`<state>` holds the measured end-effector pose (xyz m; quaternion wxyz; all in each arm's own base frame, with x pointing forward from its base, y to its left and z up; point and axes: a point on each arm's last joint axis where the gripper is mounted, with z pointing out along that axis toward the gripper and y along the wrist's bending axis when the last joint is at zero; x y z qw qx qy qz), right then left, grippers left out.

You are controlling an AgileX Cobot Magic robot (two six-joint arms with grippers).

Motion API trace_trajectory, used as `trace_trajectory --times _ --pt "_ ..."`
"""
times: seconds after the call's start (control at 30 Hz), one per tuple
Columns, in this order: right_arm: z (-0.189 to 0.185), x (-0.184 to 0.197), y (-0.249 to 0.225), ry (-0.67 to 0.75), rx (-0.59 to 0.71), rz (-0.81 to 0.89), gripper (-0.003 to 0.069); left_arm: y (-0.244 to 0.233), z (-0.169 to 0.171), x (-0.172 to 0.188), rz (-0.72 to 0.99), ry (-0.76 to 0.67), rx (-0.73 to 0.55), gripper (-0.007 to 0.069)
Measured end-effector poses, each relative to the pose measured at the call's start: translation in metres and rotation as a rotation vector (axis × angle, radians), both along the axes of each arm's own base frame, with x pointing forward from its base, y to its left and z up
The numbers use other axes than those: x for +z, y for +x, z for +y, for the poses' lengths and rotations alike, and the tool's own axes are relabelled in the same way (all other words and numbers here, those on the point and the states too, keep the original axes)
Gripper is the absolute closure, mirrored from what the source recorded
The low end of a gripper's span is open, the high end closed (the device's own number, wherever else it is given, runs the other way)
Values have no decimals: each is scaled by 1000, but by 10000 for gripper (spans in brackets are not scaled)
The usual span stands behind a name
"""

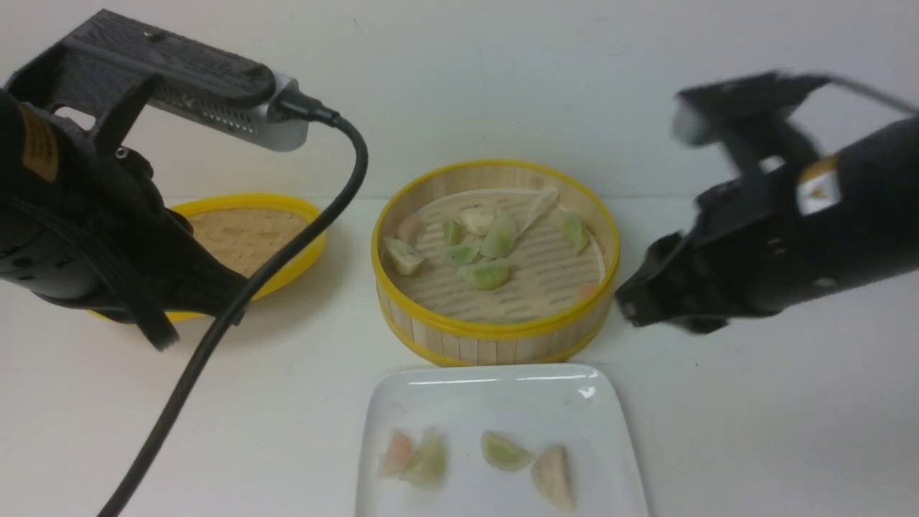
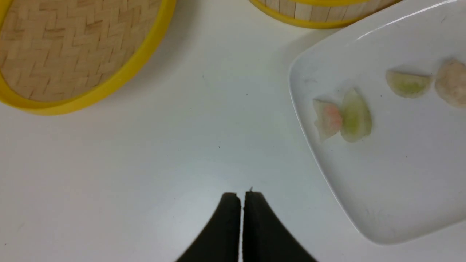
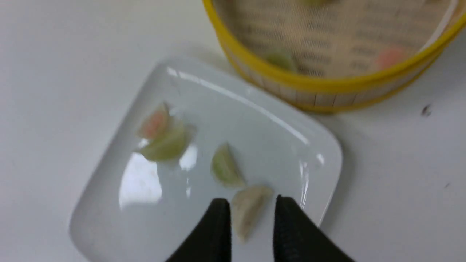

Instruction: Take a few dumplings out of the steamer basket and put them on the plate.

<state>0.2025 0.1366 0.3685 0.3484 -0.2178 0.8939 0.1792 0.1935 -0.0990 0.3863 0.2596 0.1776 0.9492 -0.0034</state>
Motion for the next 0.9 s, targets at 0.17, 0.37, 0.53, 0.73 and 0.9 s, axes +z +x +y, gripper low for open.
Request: trace_trajectory --times 0.17,0.37,0.53,0.73,0.9 --pt "-56 37 -76 161 -78 -351 662 0 0 0 3 -5 -1 631" --pt "-124 15 -170 354 -174 -743 671 0 -1 0 4 -6 -1 631" --pt "-154 -22 -205 448 -272 -845 671 -1 -1 0 10 -16 -3 631" --pt "-152 -33 -200 416 -279 -806 671 -2 -3 -1 21 -35 -8 631" --pt "-152 -30 -201 431 -270 -826 671 -10 0 2 11 -60 -13 631"
